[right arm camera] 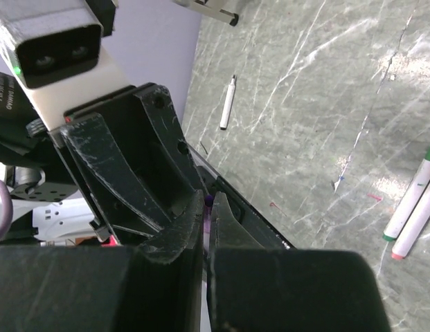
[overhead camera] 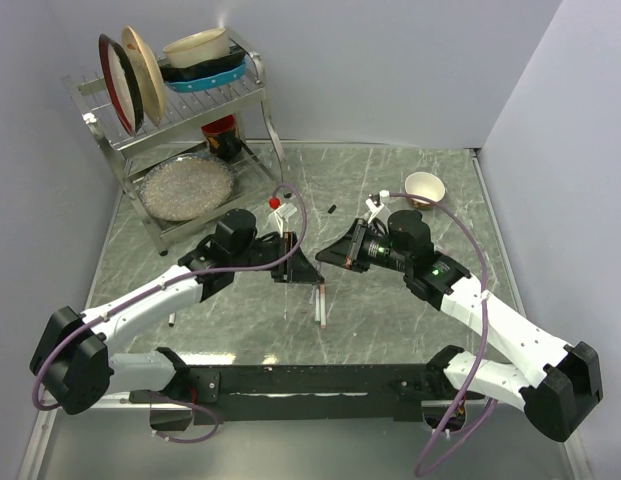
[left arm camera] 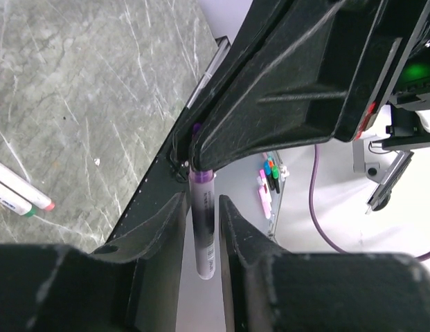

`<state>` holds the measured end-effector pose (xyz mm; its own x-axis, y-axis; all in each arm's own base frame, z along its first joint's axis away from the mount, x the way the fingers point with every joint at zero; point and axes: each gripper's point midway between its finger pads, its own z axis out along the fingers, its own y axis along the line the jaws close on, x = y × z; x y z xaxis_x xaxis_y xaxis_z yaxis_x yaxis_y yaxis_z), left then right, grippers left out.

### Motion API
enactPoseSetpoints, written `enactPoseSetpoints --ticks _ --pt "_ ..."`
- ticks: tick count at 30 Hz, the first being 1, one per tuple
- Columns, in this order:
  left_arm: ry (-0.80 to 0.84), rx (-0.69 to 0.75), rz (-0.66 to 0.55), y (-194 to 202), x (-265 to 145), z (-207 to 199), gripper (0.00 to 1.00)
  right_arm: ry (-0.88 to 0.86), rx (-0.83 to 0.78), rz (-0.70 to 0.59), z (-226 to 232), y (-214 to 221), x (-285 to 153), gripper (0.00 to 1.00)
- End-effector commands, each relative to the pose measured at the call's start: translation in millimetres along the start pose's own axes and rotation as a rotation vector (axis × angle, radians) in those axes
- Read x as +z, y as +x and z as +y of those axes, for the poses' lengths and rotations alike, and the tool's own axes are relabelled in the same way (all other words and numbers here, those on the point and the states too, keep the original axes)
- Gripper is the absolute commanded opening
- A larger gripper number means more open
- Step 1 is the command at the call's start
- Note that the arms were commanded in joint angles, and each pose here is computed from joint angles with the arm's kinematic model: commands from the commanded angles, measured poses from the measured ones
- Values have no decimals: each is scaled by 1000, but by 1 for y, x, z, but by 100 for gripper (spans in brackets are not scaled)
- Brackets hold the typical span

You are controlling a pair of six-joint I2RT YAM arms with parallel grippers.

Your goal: Insert the pens into the pen caps

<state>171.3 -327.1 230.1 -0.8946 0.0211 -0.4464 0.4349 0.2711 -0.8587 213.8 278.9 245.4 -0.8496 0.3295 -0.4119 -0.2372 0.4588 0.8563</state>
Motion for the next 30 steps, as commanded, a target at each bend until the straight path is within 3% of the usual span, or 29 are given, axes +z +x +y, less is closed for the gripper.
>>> enactPoseSetpoints --ticks 1,3,6,7,8,12,13,14,17,20,24,27,30 --pt "56 71 12 3 -1 -12 30 -79 -40 -77 31 -19 -8 0" --pt "56 72 15 4 -1 -11 26 -64 -47 -82 30 -21 -8 0" --pt "75 88 35 8 -1 -13 1 -57 -58 -95 31 -25 -8 0" --pt "75 97 39 9 -1 -14 1 -64 -61 -100 33 -26 -9 7" --pt "64 106 30 7 -1 -14 1 -66 -63 -105 34 -27 -9 29" --pt "-12 172 -53 -6 -8 -8 1 -49 -28 -224 42 -50 -19 45" --pt "-33 186 -83 -9 -12 -9 1 -17 -7 -249 37 -55 -22 58" --pt "-80 206 -129 -16 -15 -2 1 14 43 -282 34 -62 -25 61" --pt "-133 234 -210 -23 -28 0 1 172 167 -414 9 -90 -39 59" --pt "-139 265 -282 -29 -42 -7 1 345 290 -506 -26 -106 -56 42" --pt "-161 322 -355 -40 -59 -16 1 555 438 -651 -98 -139 -95 33" --pt "-215 335 -404 -47 -71 -11 1 726 598 -737 -163 -147 -126 33" --pt "-278 389 -415 -50 -81 -2 1 878 632 -766 -213 -151 -144 35"
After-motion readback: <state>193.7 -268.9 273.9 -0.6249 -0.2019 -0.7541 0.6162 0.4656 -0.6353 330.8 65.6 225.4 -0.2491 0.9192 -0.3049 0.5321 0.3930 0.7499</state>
